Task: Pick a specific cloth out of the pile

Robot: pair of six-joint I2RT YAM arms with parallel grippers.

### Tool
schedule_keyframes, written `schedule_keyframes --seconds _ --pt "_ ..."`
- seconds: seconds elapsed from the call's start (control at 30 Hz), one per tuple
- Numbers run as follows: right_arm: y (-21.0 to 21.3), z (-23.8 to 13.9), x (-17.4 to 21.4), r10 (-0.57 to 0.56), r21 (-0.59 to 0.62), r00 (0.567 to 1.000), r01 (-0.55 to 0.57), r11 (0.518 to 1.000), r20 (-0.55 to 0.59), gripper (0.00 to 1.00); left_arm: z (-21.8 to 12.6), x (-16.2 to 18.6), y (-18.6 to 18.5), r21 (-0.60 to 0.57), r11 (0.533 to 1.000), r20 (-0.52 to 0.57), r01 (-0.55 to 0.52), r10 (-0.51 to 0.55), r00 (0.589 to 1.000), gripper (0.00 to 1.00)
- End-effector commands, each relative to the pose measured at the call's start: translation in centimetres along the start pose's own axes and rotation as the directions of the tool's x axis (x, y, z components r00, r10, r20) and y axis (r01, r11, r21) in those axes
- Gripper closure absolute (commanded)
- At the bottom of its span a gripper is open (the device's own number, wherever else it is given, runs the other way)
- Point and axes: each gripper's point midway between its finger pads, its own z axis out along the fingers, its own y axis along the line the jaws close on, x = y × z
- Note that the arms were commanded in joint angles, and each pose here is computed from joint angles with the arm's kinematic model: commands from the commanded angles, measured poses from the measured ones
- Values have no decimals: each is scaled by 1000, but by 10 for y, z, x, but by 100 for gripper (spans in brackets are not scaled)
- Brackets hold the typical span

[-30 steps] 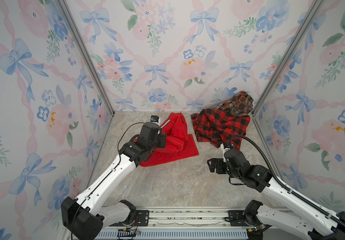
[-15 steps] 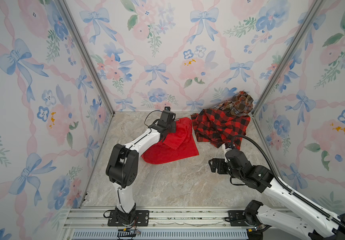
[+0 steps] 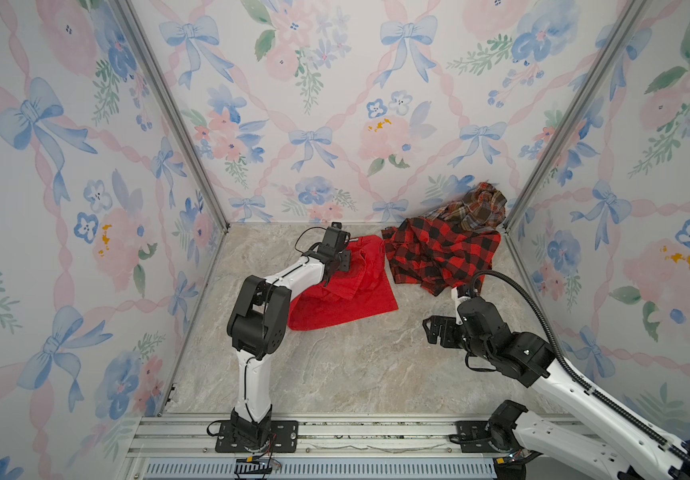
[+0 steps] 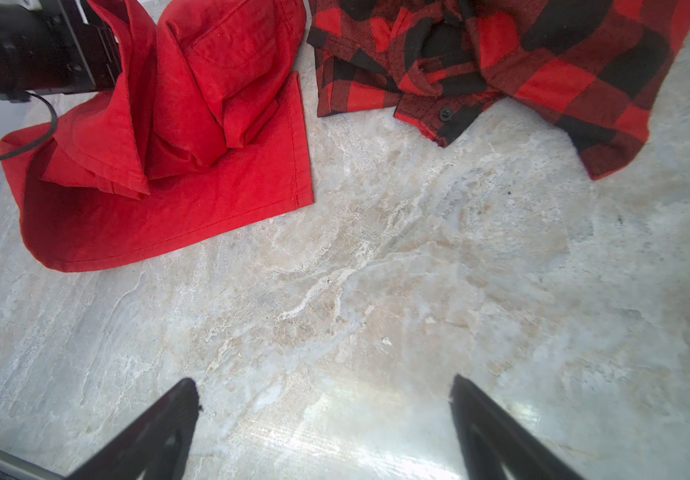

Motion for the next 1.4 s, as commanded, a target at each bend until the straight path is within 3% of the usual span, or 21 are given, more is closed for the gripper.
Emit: schedule_keyframes --seconds 0.0,0.1,0.2,0.33,0.43,0.6,0.73,0.9,1.07,1.1,1.2,1.33,1.37 --pt "0 6 3 1 -6 1000 -1 1000 -11 3 -60 -45 -1 75 997 131 -15 5 991 14" --pt "3 10 2 -25 -19 1000 25 1000 -8 3 -95 -46 11 103 994 162 21 -38 986 5" --pt "6 15 1 -33 -33 999 32 999 -14 3 -122 -20 43 55 987 151 152 -159 976 2" --pt "11 25 1 -35 -60 999 33 998 -26 3 -152 53 94 -10 903 116 430 -426 897 2" --pt "15 31 0 -36 -87 999 33 996 -33 3 -158 93 121 -43 840 101 541 -535 839 2" --pt "21 37 3 -57 -108 996 50 993 -62 3 -139 136 140 -43 762 -18 646 -647 762 2" --pt "18 38 9 -24 -112 998 17 994 -57 3 -118 135 139 -19 774 -44 633 -633 773 2" --pt "11 36 15 -12 -97 998 6 995 -65 3 -76 152 132 -10 745 -147 667 -660 736 2" --pt "8 26 10 -24 -75 998 20 997 -57 3 -52 156 135 -65 764 -119 642 -645 755 3" --pt "7 25 9 -24 -72 998 20 997 -55 3 -48 160 136 -78 766 -123 639 -643 756 6" --pt "9 24 6 -11 -75 999 7 997 -47 3 -30 156 141 -102 766 -112 634 -643 758 27" --pt "12 20 5 -8 -78 999 4 997 -48 3 -26 159 170 -214 764 -46 608 -630 775 100" --pt "12 17 4 -13 -71 999 10 997 -45 3 -32 159 182 -263 762 -17 592 -617 787 100"
